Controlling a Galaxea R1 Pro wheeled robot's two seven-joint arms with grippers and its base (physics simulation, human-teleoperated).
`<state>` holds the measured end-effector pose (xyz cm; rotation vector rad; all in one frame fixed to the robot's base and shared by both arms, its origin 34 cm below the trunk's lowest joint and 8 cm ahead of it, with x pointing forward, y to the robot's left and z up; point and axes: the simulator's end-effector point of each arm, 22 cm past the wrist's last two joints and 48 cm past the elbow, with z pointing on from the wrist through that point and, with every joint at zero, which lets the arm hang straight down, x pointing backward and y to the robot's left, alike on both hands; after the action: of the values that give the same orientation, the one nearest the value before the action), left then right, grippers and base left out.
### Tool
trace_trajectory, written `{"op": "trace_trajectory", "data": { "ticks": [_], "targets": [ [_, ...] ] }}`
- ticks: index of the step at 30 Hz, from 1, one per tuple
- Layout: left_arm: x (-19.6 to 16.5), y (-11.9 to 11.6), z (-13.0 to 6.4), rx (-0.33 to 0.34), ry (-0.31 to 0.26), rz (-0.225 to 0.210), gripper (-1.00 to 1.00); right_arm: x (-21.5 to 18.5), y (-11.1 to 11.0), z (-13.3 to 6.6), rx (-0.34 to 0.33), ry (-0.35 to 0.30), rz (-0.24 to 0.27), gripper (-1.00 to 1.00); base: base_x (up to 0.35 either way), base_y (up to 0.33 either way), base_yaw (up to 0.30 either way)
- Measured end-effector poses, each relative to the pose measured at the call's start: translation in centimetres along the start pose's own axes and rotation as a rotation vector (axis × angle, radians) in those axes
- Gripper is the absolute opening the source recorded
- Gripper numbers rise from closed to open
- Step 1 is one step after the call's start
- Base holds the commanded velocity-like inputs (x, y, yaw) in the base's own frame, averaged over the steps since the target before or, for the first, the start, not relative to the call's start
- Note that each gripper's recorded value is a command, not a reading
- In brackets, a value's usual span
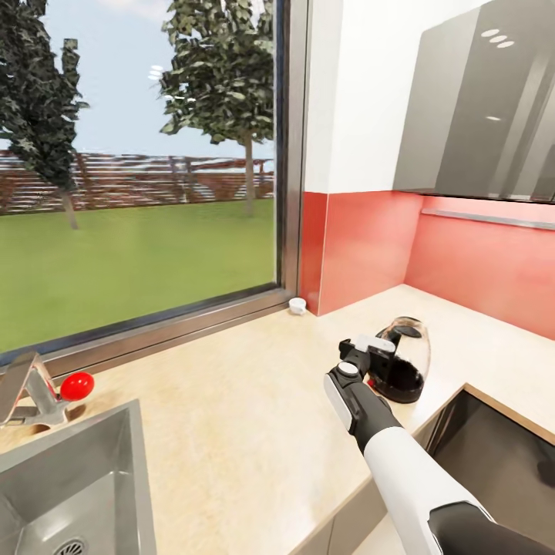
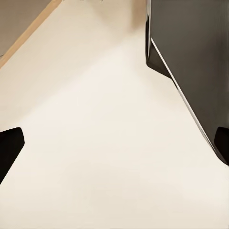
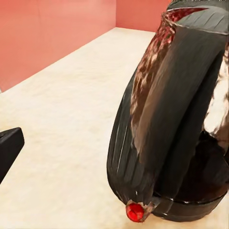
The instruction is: Set up a coffee station on the kitchen countertop: keep the coffee maker on the countertop, move the bottle of coffee from the kitchen shelf to the counter next to the coffee maker, place a paper coffee filter on top of the coffee maker, put the saucer next to the coffee maker with the coffee cup on the saucer, and place the electric kettle next to the coffee maker.
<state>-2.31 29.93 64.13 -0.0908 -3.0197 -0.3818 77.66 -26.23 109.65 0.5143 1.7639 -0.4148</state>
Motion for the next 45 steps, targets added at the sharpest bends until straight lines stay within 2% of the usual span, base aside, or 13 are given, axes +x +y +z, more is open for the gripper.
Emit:
{"op": "trace_trajectory", "data": {
  "ticks": [36,37,45],
  "targets": [
    [-0.01,0.0,0.0,0.0,0.0,0.0,1.0,0.03,-0.14,0.02,0.007,0.001,0.0,1.0,0.036,-0.035,0.0],
    [-0.01,0.0,0.0,0.0,0.0,0.0,1.0,0.02,-0.14,0.02,0.007,0.001,0.0,-1.0,0.0,0.0,0.0],
    [0.0,0.01,0.0,0.0,0.001,-0.001,1.0,-0.01,-0.75,0.41,0.015,-0.002,-0.004,-1.0,0.0,0.0,0.0]
  ]
}}
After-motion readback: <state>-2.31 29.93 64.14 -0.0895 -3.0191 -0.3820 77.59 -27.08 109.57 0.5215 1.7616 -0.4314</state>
